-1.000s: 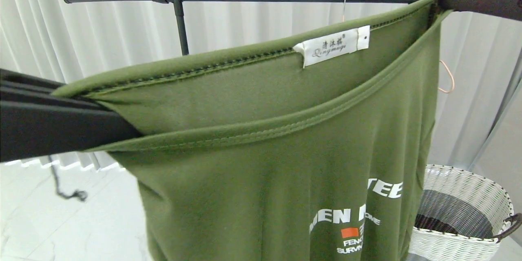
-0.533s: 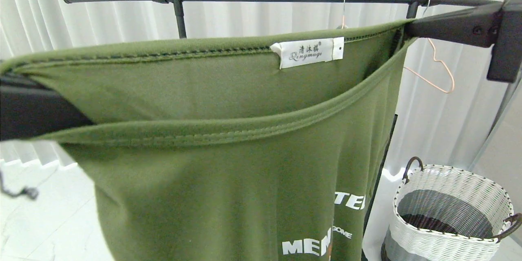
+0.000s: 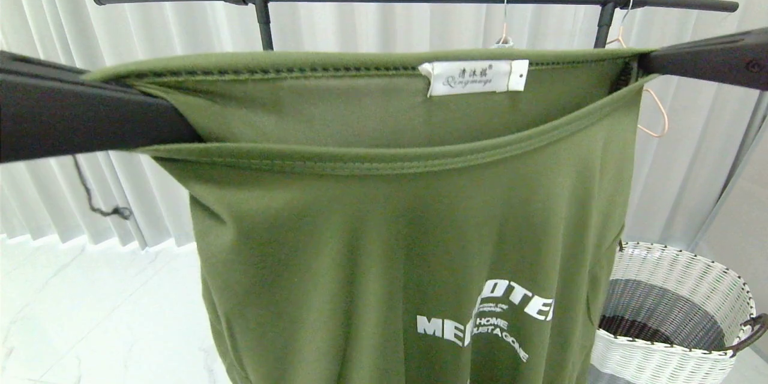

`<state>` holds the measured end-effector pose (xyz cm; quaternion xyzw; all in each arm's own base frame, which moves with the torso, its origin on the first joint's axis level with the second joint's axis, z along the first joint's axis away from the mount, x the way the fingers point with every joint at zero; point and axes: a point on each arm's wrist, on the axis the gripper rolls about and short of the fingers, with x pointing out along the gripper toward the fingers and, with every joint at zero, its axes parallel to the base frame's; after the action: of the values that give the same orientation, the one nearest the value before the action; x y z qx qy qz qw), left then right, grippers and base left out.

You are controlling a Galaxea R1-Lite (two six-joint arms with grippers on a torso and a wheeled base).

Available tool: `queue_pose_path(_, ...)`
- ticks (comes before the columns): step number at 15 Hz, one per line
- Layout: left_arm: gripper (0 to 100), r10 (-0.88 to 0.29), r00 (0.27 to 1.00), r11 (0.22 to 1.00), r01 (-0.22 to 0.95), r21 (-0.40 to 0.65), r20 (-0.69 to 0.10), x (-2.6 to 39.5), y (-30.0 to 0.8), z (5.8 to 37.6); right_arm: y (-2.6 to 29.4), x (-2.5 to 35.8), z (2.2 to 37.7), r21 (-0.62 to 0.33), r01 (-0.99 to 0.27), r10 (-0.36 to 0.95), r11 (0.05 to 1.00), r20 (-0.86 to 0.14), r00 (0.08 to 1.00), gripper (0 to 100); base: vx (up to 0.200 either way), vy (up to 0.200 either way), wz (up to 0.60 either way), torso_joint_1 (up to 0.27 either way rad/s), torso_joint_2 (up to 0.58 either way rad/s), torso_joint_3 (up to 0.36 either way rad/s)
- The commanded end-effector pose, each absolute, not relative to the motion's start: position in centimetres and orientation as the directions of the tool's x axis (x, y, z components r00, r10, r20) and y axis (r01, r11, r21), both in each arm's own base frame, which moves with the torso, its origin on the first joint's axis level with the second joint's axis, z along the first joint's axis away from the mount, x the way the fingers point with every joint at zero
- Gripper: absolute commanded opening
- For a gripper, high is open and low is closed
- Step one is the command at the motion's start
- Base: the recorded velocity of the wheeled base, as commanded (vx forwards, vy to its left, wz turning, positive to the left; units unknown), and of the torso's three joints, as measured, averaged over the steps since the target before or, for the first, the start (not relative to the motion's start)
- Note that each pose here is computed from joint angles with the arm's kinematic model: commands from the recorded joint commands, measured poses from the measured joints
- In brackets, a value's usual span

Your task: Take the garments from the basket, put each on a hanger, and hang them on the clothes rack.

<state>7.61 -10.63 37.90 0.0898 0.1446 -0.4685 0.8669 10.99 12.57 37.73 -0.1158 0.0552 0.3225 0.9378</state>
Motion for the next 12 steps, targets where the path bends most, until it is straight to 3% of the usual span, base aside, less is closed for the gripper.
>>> queue_pose_path(1, 0, -0.776, 0.515, 0.547, 0.837, 0.019, -0.365, 8.2, -11.4, 37.3, 11.1, 10.2, 37.9, -0.179, -0.600, 0.573, 0.780, -0.182, 0.799, 0, 0.000, 0.000, 0.00, 0.000, 0.00, 0.000)
queue_pose_path(3, 0, -0.761, 0.541, 0.571, 0.821, 0.028, -0.358, 8.9, -12.1, 37.5, 9.9, 9.4, 38.1, -0.173, -0.586, 0.559, 0.792, -0.182, 0.809, 0, 0.000, 0.000, 0.00, 0.000, 0.00, 0.000)
queue_pose_path(6, 0, -0.683, 0.639, 0.653, 0.751, 0.096, -0.352, 11.5, -13.5, 37.1, 8.7, 8.8, 38.3, -0.135, -0.567, 0.543, 0.812, -0.178, 0.820, 0, 0.000, 0.000, 0.00, 0.000, 0.00, 0.000)
queue_pose_path(8, 0, -0.691, 0.660, 0.664, 0.741, 0.100, -0.294, 13.0, -15.1, 37.3, 8.4, 8.3, 37.7, -0.140, -0.582, 0.549, 0.801, -0.216, 0.807, 0, 0.000, 0.000, 0.00, 0.000, 0.00, 0.000)
queue_pose_path(12, 0, -0.642, 0.700, 0.706, 0.699, 0.116, -0.313, 13.8, -15.9, 36.5, 9.1, 8.0, 36.6, -0.150, -0.626, 0.580, 0.765, -0.261, 0.772, 0, 0.000, 0.000, 0.00, 0.000, 0.00, 0.000)
